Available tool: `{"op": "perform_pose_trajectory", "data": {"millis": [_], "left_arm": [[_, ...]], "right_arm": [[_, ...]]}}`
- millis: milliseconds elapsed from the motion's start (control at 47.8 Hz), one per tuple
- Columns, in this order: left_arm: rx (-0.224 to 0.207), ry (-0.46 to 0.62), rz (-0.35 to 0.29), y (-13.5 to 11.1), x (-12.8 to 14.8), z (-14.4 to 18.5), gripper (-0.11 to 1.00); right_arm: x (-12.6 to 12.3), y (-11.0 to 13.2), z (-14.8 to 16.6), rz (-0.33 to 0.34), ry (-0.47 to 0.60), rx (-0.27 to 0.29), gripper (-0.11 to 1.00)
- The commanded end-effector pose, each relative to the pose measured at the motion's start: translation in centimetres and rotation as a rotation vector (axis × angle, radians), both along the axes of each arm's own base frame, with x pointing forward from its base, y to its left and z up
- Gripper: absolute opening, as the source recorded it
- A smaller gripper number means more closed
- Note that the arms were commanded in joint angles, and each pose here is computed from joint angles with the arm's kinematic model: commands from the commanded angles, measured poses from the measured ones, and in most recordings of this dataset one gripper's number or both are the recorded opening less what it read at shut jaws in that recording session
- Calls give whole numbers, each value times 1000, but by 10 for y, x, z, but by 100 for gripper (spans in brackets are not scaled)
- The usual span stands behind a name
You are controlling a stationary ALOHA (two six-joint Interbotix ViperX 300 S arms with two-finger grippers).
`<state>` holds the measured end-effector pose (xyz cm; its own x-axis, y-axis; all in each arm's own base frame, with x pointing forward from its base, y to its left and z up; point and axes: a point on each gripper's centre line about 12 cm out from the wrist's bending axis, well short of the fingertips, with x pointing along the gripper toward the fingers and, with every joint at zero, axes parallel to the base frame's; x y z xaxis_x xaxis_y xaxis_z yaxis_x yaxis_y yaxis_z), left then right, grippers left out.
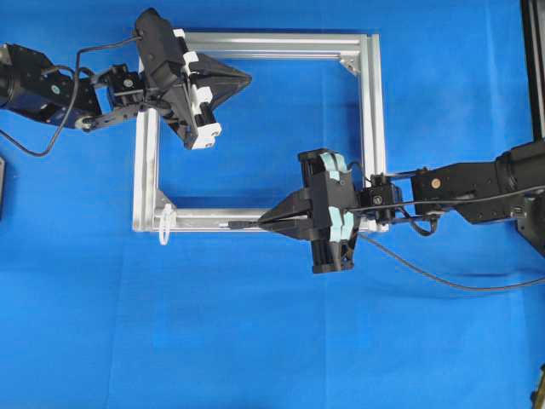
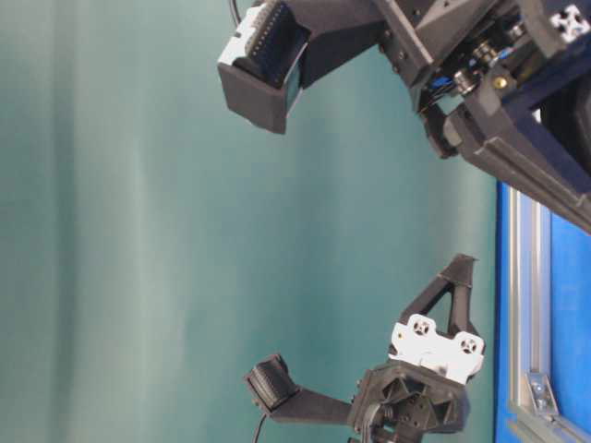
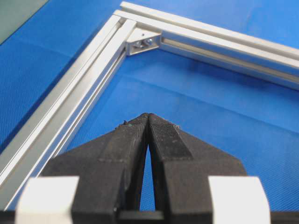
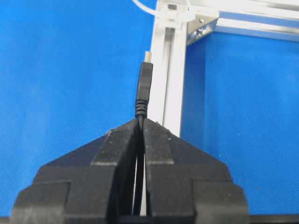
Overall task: Insert the wire through the string loop located on the left side.
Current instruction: 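Move the held cable plug up toward the white zip-tie loop, then align the plug tip with the white loop opening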
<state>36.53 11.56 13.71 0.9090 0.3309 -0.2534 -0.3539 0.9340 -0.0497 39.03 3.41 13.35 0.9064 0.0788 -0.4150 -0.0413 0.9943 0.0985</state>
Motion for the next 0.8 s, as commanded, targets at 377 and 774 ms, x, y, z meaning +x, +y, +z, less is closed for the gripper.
{"op": "perform_pose_trajectory", "data": {"millis": [377, 774], "left_arm": [[21, -38, -4, 0, 2, 15, 0], [24, -39, -6, 0, 1, 15, 0]], "right_arm": [[17, -1, 15, -7, -56, 7, -10], [49, -2, 12, -16, -76, 8, -10]]}}
